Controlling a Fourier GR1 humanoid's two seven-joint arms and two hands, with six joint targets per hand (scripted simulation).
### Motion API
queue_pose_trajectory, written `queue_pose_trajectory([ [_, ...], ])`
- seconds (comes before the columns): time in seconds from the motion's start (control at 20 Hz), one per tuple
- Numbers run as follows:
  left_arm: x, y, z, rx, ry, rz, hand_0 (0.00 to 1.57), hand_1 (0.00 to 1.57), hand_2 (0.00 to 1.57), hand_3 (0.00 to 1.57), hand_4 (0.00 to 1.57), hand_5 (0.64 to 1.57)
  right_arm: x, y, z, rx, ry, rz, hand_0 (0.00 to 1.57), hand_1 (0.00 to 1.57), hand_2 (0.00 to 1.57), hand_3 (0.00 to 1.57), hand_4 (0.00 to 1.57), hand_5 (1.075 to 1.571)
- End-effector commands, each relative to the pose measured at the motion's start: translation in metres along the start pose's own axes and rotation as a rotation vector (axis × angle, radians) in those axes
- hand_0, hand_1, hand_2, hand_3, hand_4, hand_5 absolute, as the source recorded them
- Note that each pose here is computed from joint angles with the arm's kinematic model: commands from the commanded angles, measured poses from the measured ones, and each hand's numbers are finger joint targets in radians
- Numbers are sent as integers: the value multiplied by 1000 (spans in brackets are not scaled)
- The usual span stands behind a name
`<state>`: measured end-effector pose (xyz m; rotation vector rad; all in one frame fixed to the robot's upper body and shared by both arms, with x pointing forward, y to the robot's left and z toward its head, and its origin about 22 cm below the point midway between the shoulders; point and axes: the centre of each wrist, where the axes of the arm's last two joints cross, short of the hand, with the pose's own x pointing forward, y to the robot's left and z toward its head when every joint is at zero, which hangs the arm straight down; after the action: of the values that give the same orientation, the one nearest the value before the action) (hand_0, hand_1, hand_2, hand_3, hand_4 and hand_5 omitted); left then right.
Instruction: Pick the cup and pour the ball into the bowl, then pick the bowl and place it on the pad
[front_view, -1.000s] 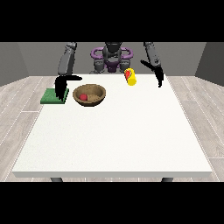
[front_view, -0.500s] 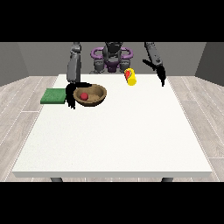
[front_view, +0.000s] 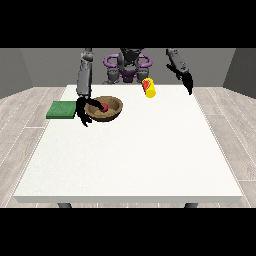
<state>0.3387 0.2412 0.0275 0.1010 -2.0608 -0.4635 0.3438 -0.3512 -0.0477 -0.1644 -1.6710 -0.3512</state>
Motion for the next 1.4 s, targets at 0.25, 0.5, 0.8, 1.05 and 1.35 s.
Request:
queue_pose_trajectory([
  [0.25,35,-11,-41,-92,-172,-16,0,0,0,0,0,711,1,-86,30,-111,126,720,1571,1571,1571,1571,1299,1566],
  [0.5,27,-22,-39,-118,-99,15,0,0,0,0,0,716,42,-110,8,-230,207,765,1571,1571,1571,1571,1241,1571],
  [0.8,-12,-30,-3,-78,49,42,0,0,0,0,0,712,44,-85,-5,-176,411,828,1571,1571,1571,1571,1158,1570],
  [1.05,-49,-13,39,-18,233,78,0,0,0,0,0,726,105,-83,-38,-54,462,1086,1571,1571,1571,1571,1308,1554],
  [1.35,-63,-14,76,61,309,67,0,0,0,0,0,732,179,-96,-57,106,417,1341,1571,1571,1571,1571,1571,1555],
])
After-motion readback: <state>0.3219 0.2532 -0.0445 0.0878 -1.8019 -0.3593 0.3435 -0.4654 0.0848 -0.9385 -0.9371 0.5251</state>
